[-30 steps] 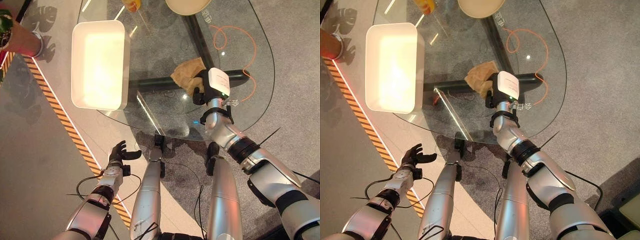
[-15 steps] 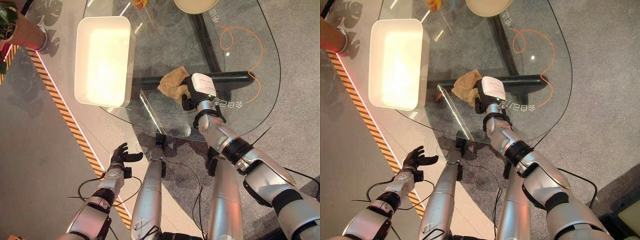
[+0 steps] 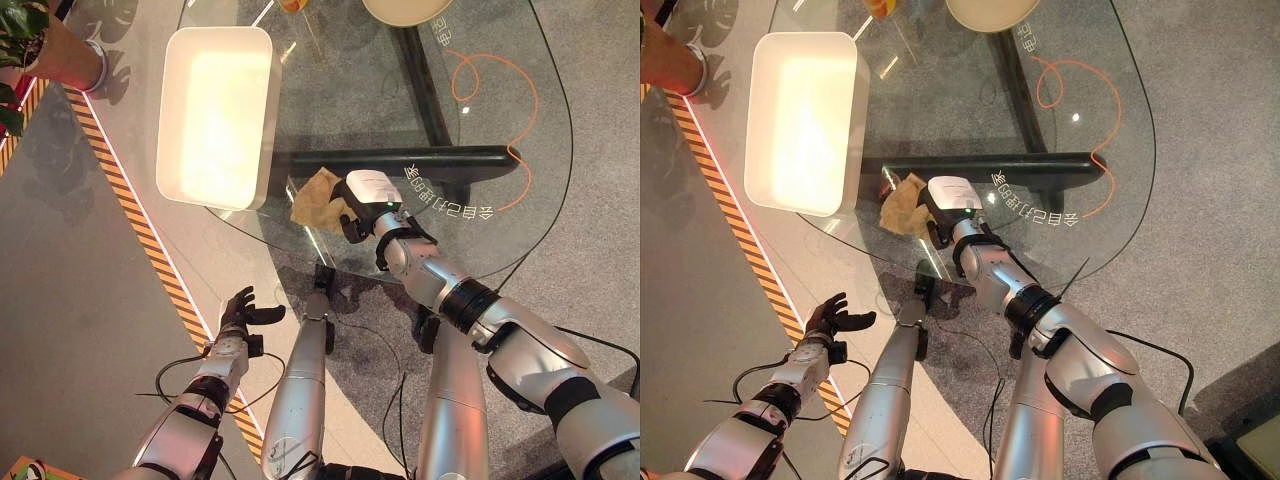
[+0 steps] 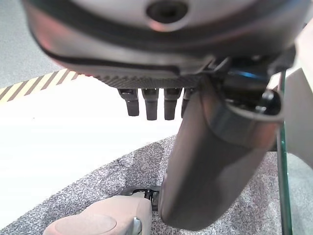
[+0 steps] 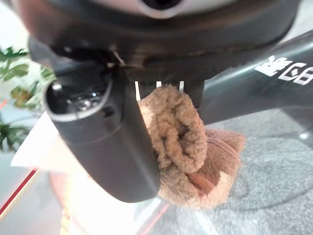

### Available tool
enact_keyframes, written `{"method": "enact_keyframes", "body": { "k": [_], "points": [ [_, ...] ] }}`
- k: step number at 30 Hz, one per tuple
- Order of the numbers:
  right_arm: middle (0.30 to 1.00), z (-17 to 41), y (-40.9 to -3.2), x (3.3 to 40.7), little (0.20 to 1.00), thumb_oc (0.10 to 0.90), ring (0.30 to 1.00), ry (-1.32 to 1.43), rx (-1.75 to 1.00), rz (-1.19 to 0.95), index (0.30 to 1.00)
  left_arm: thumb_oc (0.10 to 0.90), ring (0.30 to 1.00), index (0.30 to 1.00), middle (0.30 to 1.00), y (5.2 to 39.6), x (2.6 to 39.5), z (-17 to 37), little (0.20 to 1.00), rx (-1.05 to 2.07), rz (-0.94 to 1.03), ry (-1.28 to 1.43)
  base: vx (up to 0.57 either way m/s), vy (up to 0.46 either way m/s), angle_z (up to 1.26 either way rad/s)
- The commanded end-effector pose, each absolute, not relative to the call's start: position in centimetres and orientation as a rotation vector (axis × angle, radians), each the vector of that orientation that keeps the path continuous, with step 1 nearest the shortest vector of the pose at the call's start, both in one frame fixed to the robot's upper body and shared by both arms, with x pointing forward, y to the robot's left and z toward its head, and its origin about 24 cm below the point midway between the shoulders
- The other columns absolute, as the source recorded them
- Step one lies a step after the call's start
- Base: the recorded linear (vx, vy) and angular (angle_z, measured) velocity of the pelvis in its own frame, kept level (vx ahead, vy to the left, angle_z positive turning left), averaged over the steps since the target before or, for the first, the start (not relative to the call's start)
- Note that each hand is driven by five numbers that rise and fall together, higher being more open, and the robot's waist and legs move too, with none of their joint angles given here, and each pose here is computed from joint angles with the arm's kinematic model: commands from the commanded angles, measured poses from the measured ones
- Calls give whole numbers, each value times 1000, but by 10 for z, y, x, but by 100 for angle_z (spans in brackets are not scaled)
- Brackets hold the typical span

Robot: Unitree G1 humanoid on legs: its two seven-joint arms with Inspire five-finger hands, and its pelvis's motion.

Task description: Wipe the table with a cloth and put it in the basket.

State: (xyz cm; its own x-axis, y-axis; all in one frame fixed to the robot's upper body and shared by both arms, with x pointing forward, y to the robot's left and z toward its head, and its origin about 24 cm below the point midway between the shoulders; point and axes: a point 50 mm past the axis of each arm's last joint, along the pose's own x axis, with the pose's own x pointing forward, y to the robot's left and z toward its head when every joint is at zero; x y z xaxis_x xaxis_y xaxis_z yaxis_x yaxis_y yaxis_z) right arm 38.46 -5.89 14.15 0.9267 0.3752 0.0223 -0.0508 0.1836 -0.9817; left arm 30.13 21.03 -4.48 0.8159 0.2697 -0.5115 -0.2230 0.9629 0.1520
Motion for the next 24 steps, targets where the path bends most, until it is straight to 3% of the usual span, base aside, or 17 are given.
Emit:
{"method": "enact_keyframes", "body": {
  "k": [1, 12, 24],
  "points": [
    [300, 191, 9, 369, 200, 100, 300, -603, -1288, 447, 300, 800, 900, 900, 900, 216, 306, -39, 900, 139, 282, 551, 0, 0, 0],
    [300, 190, -2, 376, 200, 100, 300, -596, -1315, 412, 300, 800, 900, 900, 900, 219, 310, -35, 900, 138, 274, 549, 0, 0, 0],
    [300, 245, -95, 410, 200, 100, 300, -661, -1237, -173, 300, 800, 900, 900, 900, 226, 304, -39, 900, 150, 286, 549, 3, -5, 2]
  ]
}}
